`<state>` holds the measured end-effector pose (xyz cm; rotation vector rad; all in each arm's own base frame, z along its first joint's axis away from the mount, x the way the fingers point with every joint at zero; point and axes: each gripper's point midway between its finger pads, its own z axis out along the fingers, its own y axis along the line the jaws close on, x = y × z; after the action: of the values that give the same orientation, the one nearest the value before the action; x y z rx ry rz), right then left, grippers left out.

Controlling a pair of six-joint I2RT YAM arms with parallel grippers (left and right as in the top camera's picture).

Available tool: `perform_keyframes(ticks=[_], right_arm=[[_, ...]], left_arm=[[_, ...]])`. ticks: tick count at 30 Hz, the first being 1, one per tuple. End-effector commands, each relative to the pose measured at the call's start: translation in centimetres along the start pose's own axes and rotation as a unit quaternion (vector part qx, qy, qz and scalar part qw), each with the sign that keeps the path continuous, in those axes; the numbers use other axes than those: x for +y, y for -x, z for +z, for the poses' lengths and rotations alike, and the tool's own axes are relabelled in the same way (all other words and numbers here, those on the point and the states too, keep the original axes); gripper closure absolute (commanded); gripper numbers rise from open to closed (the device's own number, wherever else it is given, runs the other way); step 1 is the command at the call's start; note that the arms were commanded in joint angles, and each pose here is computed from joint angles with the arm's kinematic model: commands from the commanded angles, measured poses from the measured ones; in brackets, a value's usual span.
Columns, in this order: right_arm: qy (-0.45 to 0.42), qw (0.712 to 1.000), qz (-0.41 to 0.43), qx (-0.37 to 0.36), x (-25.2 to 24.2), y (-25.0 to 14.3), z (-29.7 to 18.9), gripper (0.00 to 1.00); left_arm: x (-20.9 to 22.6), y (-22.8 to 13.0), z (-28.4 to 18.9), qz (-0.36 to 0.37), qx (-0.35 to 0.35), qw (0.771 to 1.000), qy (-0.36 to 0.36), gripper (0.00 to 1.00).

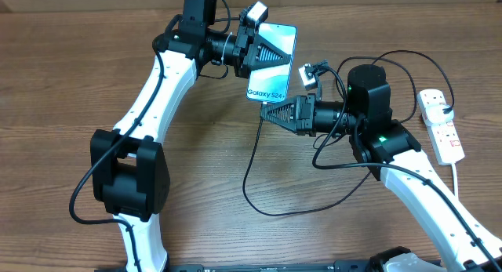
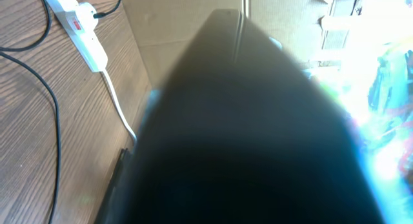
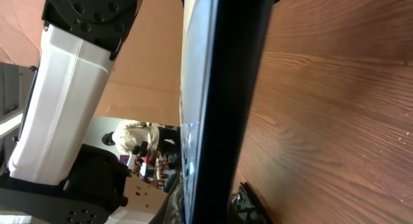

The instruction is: Plug charger to phone and switch on socket

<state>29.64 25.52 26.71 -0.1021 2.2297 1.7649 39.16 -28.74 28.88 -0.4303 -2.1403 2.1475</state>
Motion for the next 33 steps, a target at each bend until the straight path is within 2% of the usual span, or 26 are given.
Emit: perform_keyframes(ticks=[1,10,27,28,29,30,31,33], right_arm=[[-0.023,0.998,0.008,-0.051,-0.5,2.0,-0.4,0.96],[-0.028,0.995,0.043,-0.081,-1.4,3.8,-2.3,0.96],[-0.028,0.995,0.033,-0.088,-1.4,4.1,-2.5,0.96],[-0.026,0.996,0.025,-0.083,-1.3,3.9,-2.4,0.90],[-0.023,0.997,0.017,-0.077,-1.2,3.8,-2.4,0.49],[-0.022,0.997,0.012,-0.071,-1.2,3.5,-2.4,0.25],[-0.022,0.998,0.008,-0.065,-1.2,3.3,-2.3,0.17],[-0.026,0.998,0.002,-0.056,-1.5,2.9,-2.3,0.16]], left_arm=[[-0.9,-0.7,0.7,0.019,0.019,1.000,-0.014,0.96],[-0.5,-1.2,0.8,0.006,0.018,1.000,-0.014,0.96],[-0.5,-1.8,1.9,-0.003,0.031,0.999,-0.015,0.96],[-0.5,-1.8,1.9,-0.003,0.031,0.999,-0.016,0.96],[-0.5,-1.8,1.8,-0.002,0.031,0.999,-0.015,0.96],[-0.5,-1.8,1.8,-0.003,0.030,0.999,-0.015,0.96],[-0.5,-1.8,1.7,-0.003,0.030,0.999,-0.015,0.96],[-0.5,-1.8,1.7,-0.003,0.029,0.999,-0.015,0.96]])
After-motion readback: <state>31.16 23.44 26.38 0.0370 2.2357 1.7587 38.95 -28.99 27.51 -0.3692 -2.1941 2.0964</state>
